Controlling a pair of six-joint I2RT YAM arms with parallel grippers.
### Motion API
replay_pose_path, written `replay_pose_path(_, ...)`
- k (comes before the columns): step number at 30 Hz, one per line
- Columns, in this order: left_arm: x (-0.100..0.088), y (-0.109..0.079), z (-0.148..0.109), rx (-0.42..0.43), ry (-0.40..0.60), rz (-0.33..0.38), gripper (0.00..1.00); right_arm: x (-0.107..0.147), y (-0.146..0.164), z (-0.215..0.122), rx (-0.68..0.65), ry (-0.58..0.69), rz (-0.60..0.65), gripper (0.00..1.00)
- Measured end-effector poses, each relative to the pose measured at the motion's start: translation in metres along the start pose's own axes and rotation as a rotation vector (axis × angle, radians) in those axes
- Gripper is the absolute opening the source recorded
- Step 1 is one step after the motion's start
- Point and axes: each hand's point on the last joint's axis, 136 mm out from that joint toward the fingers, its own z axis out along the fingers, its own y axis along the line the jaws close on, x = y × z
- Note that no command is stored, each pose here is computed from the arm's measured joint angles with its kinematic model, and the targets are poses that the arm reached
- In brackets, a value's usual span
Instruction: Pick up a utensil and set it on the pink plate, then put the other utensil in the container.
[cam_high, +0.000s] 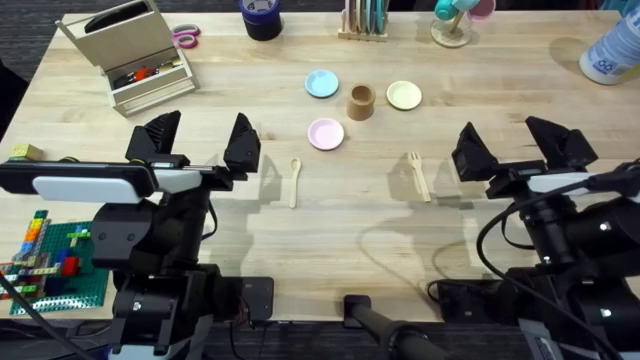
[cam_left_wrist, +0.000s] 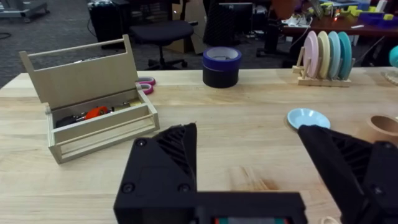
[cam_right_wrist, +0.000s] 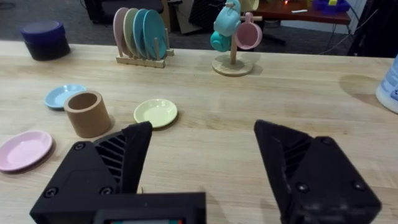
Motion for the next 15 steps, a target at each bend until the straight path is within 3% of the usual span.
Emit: replay_pose_path(15,0.0000,0.0000,0.0000,0.000,0.000,0.000,0.994,0.0011,0.0000,-0.0001,0.000,0.005,0.000,0.998)
